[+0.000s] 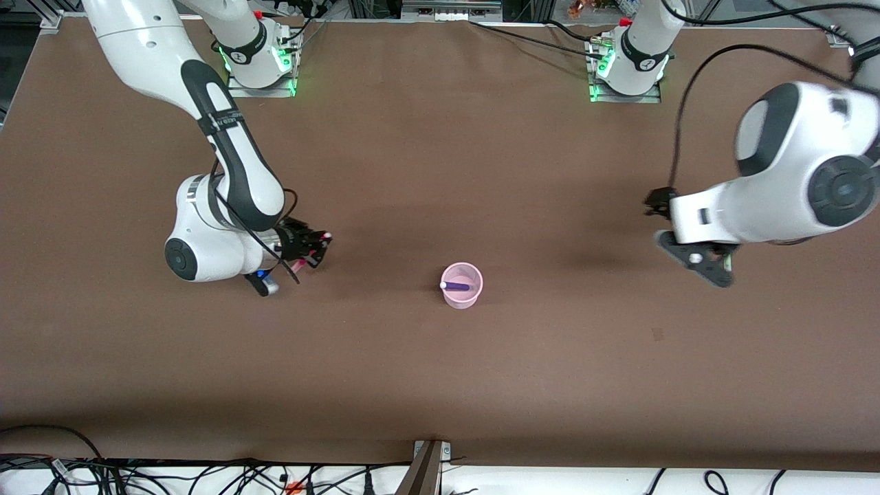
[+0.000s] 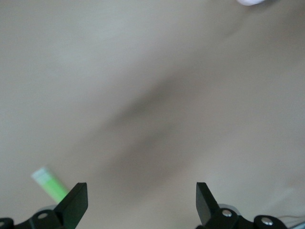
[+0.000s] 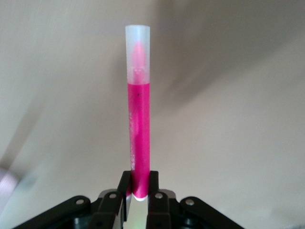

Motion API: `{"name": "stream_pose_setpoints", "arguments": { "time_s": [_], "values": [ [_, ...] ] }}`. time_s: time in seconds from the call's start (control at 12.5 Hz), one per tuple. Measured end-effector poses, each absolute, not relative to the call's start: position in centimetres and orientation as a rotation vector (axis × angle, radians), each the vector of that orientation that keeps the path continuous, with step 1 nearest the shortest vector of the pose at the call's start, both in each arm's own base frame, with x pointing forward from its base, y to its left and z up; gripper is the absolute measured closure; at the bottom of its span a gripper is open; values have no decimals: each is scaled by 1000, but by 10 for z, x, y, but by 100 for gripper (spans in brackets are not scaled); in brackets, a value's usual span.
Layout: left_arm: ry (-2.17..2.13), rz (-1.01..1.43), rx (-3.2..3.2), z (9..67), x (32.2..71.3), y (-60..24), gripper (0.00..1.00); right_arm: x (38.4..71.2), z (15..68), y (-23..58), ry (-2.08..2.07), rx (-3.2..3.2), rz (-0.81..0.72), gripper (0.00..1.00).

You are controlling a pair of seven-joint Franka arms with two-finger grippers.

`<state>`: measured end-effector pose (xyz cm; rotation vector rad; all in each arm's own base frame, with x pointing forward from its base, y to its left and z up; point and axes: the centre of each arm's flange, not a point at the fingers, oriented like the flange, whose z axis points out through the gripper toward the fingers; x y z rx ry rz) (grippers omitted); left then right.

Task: Organize pens into pink holder with both arms
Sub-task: 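Carry the pink marker over the cup while the left gripper withdraws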

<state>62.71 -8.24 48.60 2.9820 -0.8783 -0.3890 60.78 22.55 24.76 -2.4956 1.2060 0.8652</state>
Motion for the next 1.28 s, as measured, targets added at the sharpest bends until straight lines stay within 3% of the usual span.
{"name": "stream_pose_setpoints", "arguments": {
  "time_s": [0.32, 0.64, 0.88, 1.28],
  "values": [
    [-655, -207, 3151, 571, 614, -35, 0, 596, 306, 332, 1279, -2121, 1090, 83],
    [-196, 117, 3240, 609, 557, 12, 0, 603, 334, 374, 1320, -1716, 1218, 83],
    [-94, 99, 3215, 603, 534, -3, 0, 607, 325, 401, 1382, -1475, 1241, 83],
    [-74, 11, 3182, 593, 534, -5, 0, 605, 289, 453, 1457, -1395, 1176, 83]
  ]
}}
